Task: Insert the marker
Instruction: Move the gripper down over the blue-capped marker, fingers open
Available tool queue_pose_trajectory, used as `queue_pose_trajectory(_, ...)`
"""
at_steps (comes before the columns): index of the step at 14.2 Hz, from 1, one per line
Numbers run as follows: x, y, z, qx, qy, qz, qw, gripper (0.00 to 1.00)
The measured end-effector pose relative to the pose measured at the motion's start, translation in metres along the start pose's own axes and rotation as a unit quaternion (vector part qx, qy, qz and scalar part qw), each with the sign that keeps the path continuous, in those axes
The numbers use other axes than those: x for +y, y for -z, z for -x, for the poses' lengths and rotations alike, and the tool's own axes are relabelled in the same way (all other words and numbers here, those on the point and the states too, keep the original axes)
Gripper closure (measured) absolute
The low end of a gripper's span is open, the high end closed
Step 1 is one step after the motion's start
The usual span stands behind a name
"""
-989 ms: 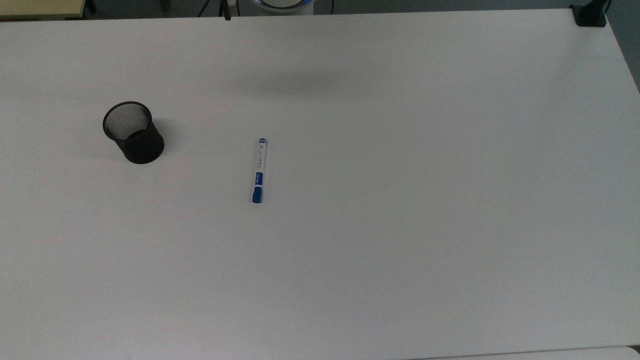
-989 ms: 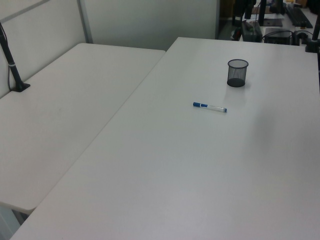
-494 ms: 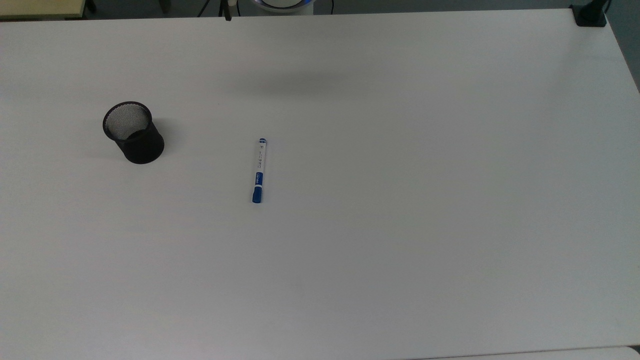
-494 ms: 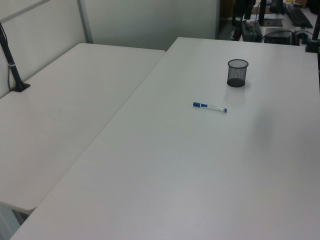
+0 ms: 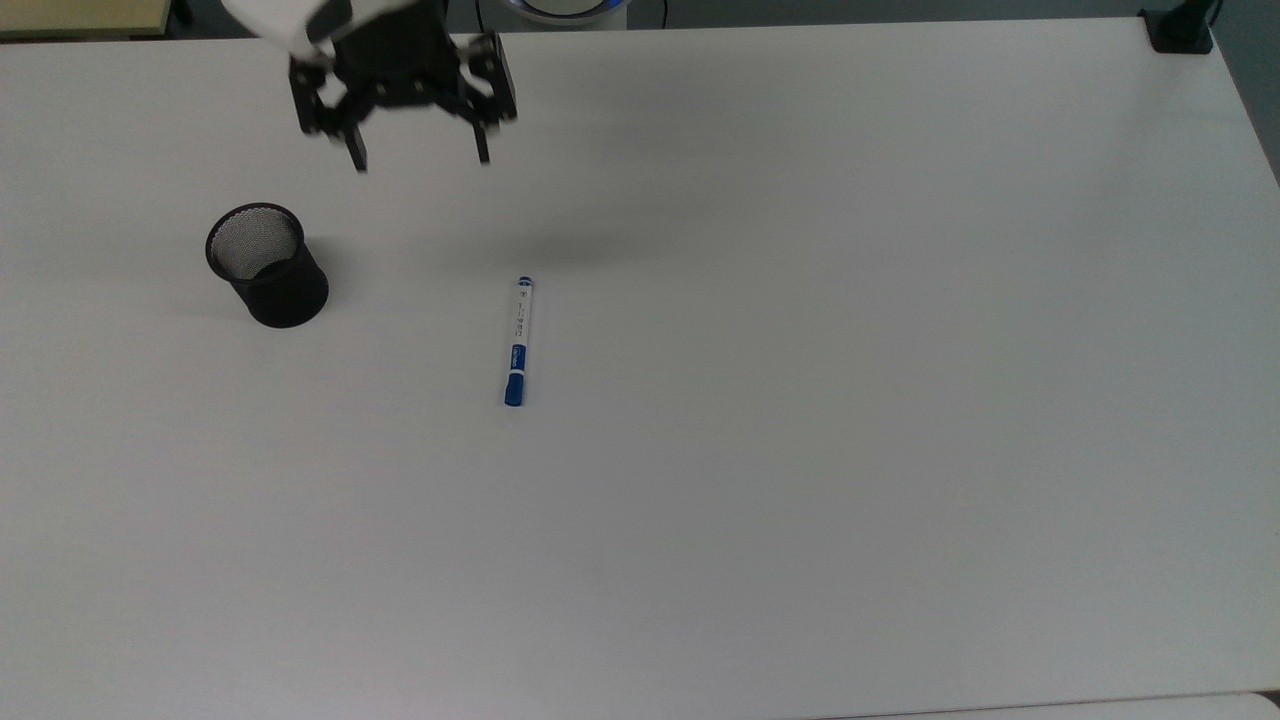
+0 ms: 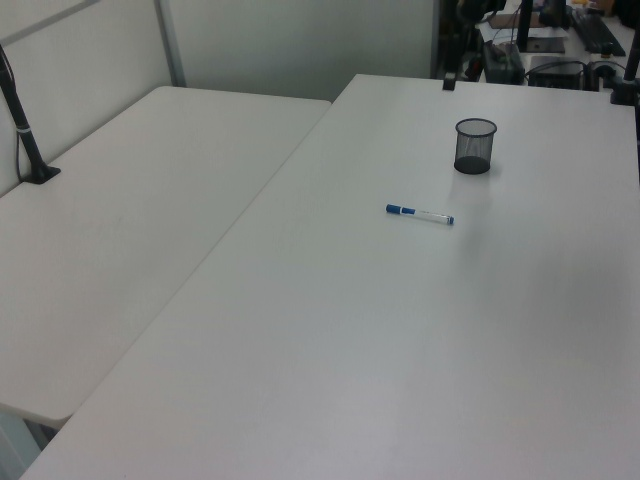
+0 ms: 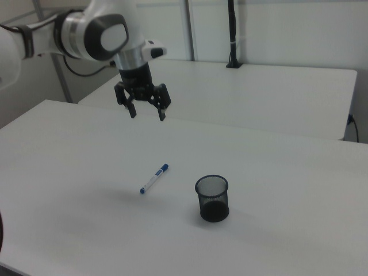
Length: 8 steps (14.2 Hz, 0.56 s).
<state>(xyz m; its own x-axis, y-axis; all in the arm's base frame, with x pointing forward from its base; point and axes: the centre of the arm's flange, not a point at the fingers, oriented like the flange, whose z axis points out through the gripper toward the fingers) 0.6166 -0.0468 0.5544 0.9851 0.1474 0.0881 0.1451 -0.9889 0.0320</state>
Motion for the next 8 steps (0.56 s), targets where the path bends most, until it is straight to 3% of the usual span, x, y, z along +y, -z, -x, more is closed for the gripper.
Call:
queue_pose_trajectory(4, -0.021, -0.073, -0.039, 0.025, -0.041, 0.002, 0.9988, 0.00)
queue_pose_trajectory(8, -0.052, -0.146, -0.062, 0.039, -0.045, 0.001, 0.9982, 0.00)
